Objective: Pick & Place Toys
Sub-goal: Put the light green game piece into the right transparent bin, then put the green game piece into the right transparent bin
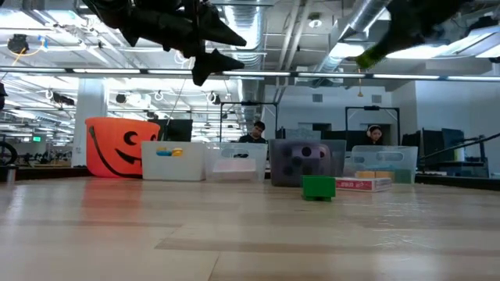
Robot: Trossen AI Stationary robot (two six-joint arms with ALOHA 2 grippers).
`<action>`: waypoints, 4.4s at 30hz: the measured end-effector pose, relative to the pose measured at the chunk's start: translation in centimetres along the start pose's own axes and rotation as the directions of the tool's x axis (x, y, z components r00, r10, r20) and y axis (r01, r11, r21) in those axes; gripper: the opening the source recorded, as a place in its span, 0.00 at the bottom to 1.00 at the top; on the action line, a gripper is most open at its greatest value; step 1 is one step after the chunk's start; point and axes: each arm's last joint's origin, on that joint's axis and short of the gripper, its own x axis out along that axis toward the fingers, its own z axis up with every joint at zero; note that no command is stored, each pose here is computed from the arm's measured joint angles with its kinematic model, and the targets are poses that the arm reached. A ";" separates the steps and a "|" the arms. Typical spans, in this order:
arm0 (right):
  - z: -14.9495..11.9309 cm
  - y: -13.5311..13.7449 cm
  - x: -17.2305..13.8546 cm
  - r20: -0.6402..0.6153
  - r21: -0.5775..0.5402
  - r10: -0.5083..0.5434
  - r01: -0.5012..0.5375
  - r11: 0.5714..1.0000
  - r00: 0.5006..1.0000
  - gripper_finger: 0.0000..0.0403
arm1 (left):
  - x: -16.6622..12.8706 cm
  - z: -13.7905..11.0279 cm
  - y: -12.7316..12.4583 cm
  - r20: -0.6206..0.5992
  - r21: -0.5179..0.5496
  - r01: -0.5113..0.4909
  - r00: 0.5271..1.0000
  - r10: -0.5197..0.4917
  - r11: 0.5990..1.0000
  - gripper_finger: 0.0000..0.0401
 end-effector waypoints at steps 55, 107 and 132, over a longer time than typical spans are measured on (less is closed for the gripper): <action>-1.9 9.0 5.2 -0.278 -0.251 0.386 -0.454 0.855 0.880 0.67 | 4.6 -7.4 -6.3 0.030 0.446 -0.018 1.000 0.005 0.895 0.67; -1.8 9.9 3.9 -0.229 -0.233 0.417 -0.466 0.854 0.879 0.67 | 13.9 -16.4 -7.0 -0.115 0.536 0.043 0.993 0.022 0.843 1.00; -1.6 10.0 3.8 -0.215 -0.216 0.433 -0.475 0.853 0.876 0.67 | 15.6 -17.5 -6.7 -0.156 0.533 0.050 0.987 0.040 0.845 1.00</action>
